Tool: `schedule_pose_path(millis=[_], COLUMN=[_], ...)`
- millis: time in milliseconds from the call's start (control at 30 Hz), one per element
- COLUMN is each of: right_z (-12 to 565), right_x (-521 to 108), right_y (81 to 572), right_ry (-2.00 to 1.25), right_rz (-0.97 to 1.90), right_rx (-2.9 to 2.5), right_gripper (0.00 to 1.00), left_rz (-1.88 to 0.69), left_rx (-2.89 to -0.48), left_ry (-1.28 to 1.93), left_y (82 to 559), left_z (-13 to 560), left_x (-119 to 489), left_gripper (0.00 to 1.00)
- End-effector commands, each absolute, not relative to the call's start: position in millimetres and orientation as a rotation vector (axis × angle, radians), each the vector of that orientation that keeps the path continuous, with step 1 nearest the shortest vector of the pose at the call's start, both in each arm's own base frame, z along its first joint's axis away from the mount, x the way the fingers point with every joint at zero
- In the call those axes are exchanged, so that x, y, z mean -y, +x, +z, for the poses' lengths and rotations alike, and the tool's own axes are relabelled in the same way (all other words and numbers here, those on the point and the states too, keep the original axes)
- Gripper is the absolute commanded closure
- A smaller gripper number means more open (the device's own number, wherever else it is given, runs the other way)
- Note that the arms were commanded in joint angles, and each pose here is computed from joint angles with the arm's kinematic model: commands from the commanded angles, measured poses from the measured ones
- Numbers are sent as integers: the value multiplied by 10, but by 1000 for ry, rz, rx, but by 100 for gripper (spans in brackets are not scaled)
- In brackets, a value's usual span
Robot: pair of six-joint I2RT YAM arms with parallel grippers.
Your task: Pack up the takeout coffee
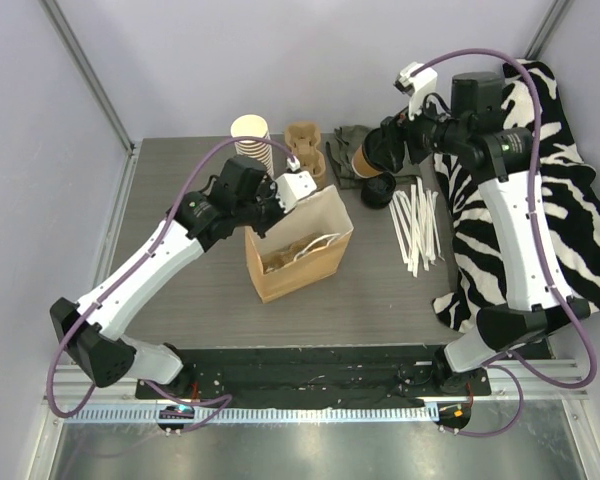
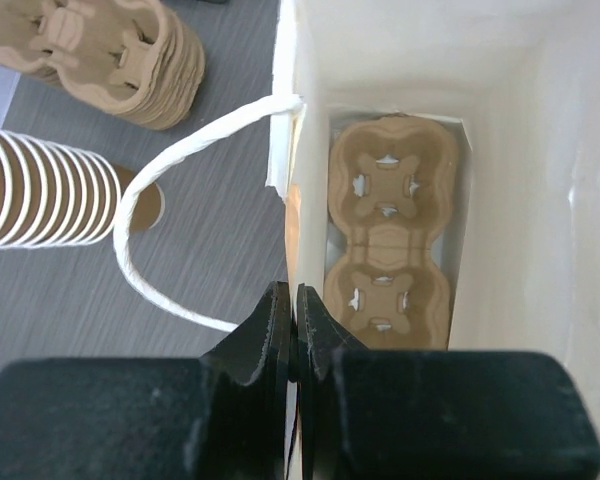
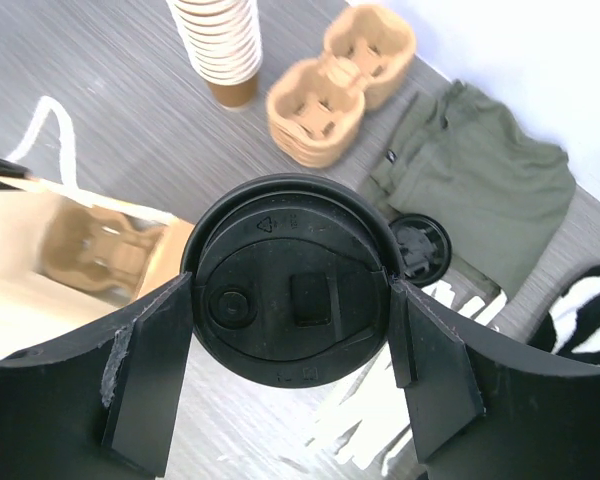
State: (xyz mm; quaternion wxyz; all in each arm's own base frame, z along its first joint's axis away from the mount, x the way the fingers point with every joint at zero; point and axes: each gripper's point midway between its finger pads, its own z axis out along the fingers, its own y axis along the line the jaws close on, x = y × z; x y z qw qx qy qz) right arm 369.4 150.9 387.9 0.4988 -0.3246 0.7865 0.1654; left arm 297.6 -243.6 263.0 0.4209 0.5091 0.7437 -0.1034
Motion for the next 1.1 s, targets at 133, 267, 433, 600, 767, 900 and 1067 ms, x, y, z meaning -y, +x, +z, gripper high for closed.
schedule_pose_path(millis=[133,267,433,600,767,900,1067], right_z=[4470,4606,4712,4797,4697,4555,4260], right_x=[-1690,-1768,-1845,-1943,-2048,-2133,-2188], right_y=[3255,3080,2834,2647,2568,2534,2527], right_ry=[-764,-793,-829,-834,-844,-838,-855], right_rz=[550,595,624,673,707,702,682], right_rx=[-1785,-1741,-1702,-1684,-1694,-1709,-1772], right_gripper=[41,41,41,41,42,42,43], left_rz=[-225,-251,-245,-250,-321,-376,-392], left_rx=[-1830,-1860,-1951,-1987,-2025,-2038,-2031], left_ry=[1052,1004,891,785,701,671,630], left_y=[2933,2896,2870,2886,2862,2840,2824], left_z=[3095,3139,3085,3123,3106,3112,3167], left_x=[2463,2493,2506,2506,2585,2670,2713], left_gripper=[100,100,100,100,100,100,100])
